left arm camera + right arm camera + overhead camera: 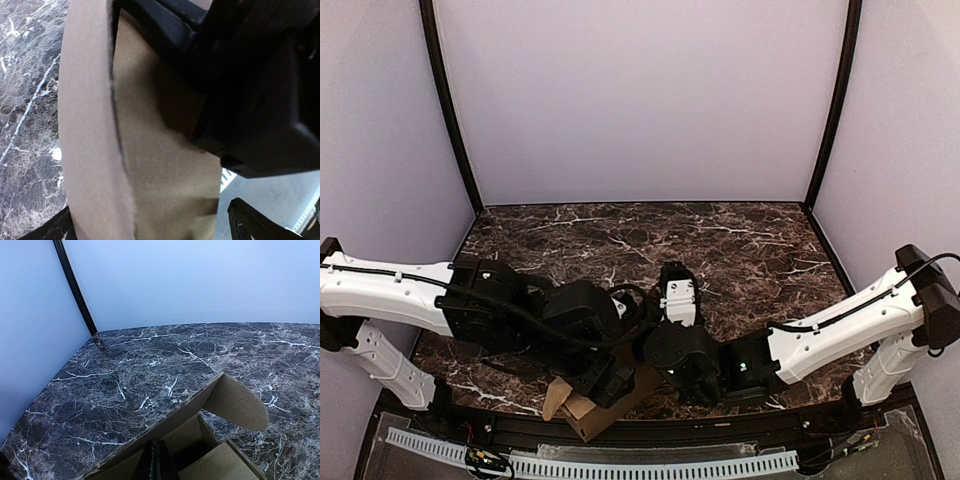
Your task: Fold the paper box
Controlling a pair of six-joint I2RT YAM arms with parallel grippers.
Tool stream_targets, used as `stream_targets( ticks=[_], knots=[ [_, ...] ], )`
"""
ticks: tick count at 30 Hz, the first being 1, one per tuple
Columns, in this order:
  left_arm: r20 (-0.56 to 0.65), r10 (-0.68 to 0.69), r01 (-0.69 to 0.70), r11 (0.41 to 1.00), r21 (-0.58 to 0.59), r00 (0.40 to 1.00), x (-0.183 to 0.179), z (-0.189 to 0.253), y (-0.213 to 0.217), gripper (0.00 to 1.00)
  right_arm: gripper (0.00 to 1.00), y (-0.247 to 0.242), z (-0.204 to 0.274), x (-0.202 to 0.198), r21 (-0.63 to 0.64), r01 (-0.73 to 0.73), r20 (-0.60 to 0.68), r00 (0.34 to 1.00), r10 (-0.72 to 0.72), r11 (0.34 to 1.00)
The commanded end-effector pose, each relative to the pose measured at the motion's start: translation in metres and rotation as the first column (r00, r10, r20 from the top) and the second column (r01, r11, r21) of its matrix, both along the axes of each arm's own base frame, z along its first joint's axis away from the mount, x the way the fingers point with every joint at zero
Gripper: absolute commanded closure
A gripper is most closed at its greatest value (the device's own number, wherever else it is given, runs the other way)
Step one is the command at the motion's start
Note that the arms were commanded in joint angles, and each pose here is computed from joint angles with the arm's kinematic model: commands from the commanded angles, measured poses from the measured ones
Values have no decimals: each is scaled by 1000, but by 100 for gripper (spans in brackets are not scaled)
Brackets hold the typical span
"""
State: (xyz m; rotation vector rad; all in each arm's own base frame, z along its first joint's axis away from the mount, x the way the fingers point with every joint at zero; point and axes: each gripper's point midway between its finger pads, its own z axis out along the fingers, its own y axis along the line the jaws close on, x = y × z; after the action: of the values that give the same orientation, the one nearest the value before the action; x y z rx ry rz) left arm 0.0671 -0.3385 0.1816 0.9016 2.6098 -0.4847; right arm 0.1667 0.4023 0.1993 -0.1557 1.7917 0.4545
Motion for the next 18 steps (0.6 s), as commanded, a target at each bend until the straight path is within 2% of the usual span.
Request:
stream_targets(
  ticks=[1,6,8,9,13,18],
  knots=[
    [-10,-16,16,997,76,1000,-18,-23,-5,1,100,-23,-121,-24,-344,-134,-199,978,67,929],
    [21,-8,5,994,109,1000,-15,-40,3,3,100,-32,-120,-26,-348,-118,-223,974,40,930],
    [37,3,-7,995,100,999,-12,-42,8,13,100,-38,-116,-29,-346,-110,-222,975,33,932],
    [44,10,-14,997,82,999,-11,-39,9,20,100,-42,-112,-31,-343,-106,-215,976,32,933],
    [81,27,-34,996,85,996,-5,-38,19,41,90,-51,-98,-37,-340,-129,-229,972,51,932],
    [121,-11,-1,995,99,993,-1,-35,25,58,69,-81,-76,-48,-377,-158,-257,964,61,913]
  ],
)
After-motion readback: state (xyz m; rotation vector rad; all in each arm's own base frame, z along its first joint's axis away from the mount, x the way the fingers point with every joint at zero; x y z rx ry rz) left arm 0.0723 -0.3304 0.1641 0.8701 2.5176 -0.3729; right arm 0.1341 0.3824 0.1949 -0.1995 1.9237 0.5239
